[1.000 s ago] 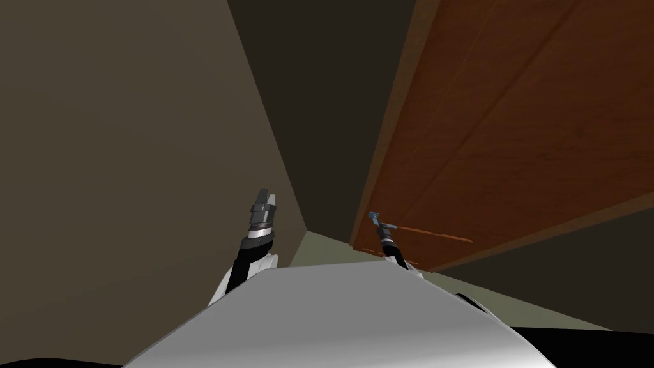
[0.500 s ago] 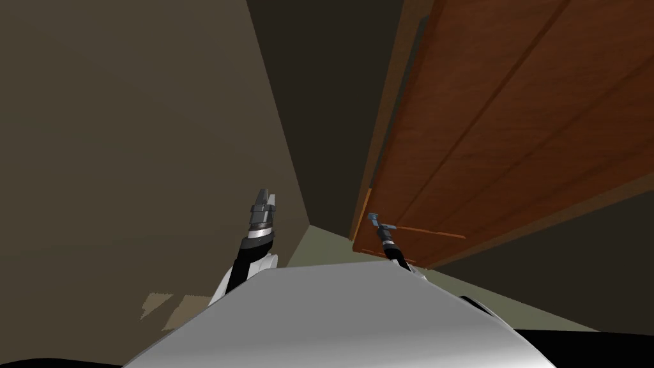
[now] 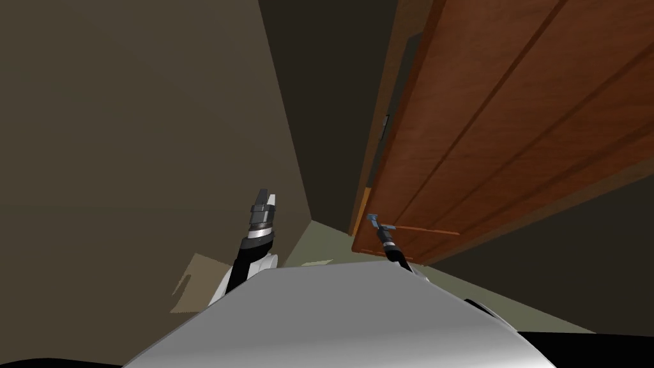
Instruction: Pull the door open
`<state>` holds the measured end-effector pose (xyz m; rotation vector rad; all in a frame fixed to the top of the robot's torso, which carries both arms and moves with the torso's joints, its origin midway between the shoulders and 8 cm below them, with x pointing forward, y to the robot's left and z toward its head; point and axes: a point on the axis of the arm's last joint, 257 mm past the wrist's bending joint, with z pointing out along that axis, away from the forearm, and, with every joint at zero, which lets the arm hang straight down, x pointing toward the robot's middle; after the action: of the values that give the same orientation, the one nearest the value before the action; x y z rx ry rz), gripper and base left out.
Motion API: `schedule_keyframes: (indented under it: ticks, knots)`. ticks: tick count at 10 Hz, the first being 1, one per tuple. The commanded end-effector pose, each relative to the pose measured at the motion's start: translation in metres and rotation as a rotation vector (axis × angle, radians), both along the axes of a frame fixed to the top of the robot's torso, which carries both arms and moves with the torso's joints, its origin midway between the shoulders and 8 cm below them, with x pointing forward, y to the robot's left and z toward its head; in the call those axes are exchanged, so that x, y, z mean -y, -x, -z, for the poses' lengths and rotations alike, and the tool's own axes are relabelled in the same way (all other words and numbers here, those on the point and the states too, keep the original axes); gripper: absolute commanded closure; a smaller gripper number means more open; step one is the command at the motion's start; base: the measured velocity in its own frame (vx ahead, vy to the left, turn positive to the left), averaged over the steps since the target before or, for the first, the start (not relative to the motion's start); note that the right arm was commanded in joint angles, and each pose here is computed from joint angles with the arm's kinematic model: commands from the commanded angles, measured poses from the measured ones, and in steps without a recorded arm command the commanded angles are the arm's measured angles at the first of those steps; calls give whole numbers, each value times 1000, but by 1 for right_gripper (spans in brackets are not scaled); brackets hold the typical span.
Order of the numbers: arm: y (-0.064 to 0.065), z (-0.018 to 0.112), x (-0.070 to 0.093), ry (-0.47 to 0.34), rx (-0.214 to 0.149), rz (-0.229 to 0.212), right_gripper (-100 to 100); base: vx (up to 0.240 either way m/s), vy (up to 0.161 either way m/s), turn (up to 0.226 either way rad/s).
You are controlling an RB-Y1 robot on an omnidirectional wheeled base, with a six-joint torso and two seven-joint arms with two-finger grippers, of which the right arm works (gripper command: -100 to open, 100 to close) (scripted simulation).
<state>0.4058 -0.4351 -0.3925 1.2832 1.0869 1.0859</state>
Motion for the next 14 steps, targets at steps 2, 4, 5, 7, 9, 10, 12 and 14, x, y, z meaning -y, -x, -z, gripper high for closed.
schedule_keyframes:
  ticks: [2,4,5,7,9,10,12,14]
  knots:
    - [10,1,-3,0,0,-40,100,-231,-38,126]
    - [18,0,-5,1,1,-74,100,-237,-73,139]
    - [22,0,-6,0,1,-89,100,-209,-14,85]
    - [21,0,-6,2,1,-89,100,-191,-32,35]
    - [37,2,-5,1,-2,-117,100,-227,-76,198]
    - [42,2,-4,2,-1,-128,100,-236,-81,168]
    - [54,1,-3,2,0,-149,100,-196,-70,143]
    - [63,0,-3,1,1,-169,100,-198,-48,131]
